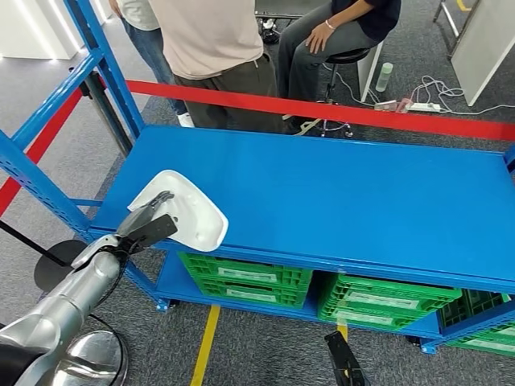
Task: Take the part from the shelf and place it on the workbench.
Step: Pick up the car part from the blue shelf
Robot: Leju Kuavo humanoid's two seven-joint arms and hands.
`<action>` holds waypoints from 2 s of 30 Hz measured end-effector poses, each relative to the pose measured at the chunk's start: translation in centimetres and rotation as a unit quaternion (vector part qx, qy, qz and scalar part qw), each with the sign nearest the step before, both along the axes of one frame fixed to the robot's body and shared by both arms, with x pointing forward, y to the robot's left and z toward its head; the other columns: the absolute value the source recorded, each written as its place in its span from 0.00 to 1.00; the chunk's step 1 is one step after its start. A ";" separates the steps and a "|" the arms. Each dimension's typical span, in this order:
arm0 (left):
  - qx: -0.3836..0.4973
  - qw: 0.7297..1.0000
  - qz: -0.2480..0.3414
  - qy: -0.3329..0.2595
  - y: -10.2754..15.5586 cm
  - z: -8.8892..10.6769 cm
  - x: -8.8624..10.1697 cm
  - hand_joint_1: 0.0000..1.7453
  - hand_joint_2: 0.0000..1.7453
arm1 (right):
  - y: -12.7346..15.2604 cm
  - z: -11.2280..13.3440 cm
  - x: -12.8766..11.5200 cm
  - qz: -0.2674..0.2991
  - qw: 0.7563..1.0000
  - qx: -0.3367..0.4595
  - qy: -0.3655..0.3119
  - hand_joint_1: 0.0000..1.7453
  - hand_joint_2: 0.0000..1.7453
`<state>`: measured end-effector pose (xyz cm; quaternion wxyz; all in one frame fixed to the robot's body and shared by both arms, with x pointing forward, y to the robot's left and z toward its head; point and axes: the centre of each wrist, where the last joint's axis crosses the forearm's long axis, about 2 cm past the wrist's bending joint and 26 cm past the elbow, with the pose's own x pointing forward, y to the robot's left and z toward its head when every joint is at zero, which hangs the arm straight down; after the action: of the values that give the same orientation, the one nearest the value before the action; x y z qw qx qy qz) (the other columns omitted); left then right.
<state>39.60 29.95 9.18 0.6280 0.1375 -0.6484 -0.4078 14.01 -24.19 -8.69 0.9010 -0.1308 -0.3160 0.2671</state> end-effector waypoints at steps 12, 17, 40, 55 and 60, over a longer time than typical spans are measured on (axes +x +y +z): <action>0.021 1.000 0.007 -0.014 0.5 0.4 0.4 0.95 0.00 | -0.1 0.0 0.0 0.001 1.000 0.001 -0.002 0.00 0.00; 0.007 0.999 0.017 -0.040 0.6 0.6 0.4 0.00 0.00 | -0.1 -0.1 -0.3 -0.001 1.000 0.002 0.000 0.00 0.00; -0.157 0.966 0.082 -0.189 0.5 5.1 2.4 0.00 1.00 | 0.1 0.0 -0.1 0.006 1.000 0.004 -0.008 0.00 0.00; -0.146 0.967 0.070 -0.198 0.5 6.3 3.0 0.00 1.00 | 0.0 0.0 0.1 0.005 1.000 0.004 -0.007 0.00 0.00; -0.135 0.968 0.067 -0.202 0.7 6.5 3.1 0.00 1.00 | 0.1 0.1 0.2 0.003 1.000 0.005 -0.008 0.00 0.00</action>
<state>42.74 30.61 15.68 0.5228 0.1745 -0.8000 -0.2371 14.21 -24.13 -8.62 0.8981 -0.1275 -0.3247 0.2677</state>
